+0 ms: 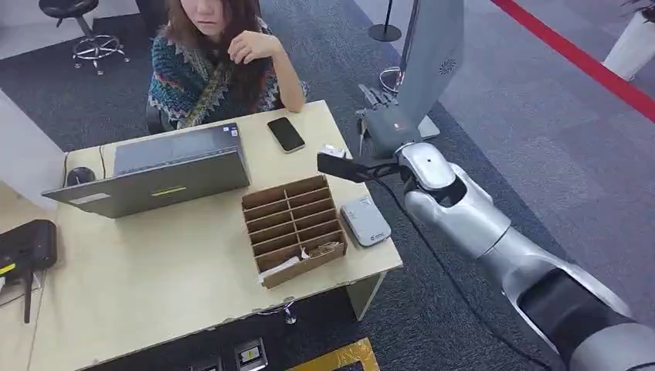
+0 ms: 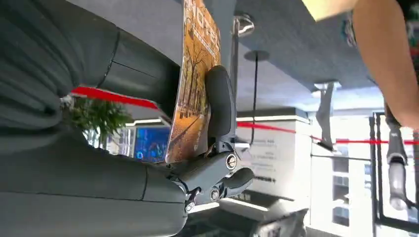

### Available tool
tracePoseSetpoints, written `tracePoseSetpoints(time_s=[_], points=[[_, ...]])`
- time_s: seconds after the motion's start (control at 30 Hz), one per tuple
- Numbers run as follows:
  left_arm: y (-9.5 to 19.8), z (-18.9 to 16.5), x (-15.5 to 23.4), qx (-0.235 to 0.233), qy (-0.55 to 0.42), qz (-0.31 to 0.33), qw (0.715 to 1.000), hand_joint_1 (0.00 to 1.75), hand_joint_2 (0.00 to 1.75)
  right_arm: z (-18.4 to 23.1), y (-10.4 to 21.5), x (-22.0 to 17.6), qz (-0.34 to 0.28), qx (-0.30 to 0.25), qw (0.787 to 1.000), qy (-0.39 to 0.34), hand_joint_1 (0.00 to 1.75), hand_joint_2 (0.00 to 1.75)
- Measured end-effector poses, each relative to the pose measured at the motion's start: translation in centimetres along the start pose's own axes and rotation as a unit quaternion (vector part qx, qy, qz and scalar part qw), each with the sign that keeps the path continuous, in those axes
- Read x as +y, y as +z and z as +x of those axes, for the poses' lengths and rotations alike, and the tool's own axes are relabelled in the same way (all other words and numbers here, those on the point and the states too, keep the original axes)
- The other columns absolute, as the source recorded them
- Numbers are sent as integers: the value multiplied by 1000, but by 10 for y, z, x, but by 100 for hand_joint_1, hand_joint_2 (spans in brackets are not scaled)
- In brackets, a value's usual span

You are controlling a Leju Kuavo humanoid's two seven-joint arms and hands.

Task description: Pass the card to the sensor for recognition and then transmit it.

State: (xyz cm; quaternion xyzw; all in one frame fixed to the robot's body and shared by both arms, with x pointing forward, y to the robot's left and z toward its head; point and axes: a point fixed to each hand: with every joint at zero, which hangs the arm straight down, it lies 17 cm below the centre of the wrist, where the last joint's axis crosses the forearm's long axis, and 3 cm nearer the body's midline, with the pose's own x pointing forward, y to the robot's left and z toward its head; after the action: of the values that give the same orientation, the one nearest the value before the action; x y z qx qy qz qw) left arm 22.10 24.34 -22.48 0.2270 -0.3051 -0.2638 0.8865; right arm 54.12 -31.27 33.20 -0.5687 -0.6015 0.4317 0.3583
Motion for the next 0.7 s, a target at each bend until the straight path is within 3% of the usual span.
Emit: tracePoseSetpoints(time_s=[0.33,0.7], points=[[-4,18,2,-19,-18,-6,1000,0,0,61,-63,-88,-65,-68,996,9,175,175],[-7,20,5,-20,-30,-5,999,0,0,132,-103,-83,-52,-113,992,-25,175,175]])
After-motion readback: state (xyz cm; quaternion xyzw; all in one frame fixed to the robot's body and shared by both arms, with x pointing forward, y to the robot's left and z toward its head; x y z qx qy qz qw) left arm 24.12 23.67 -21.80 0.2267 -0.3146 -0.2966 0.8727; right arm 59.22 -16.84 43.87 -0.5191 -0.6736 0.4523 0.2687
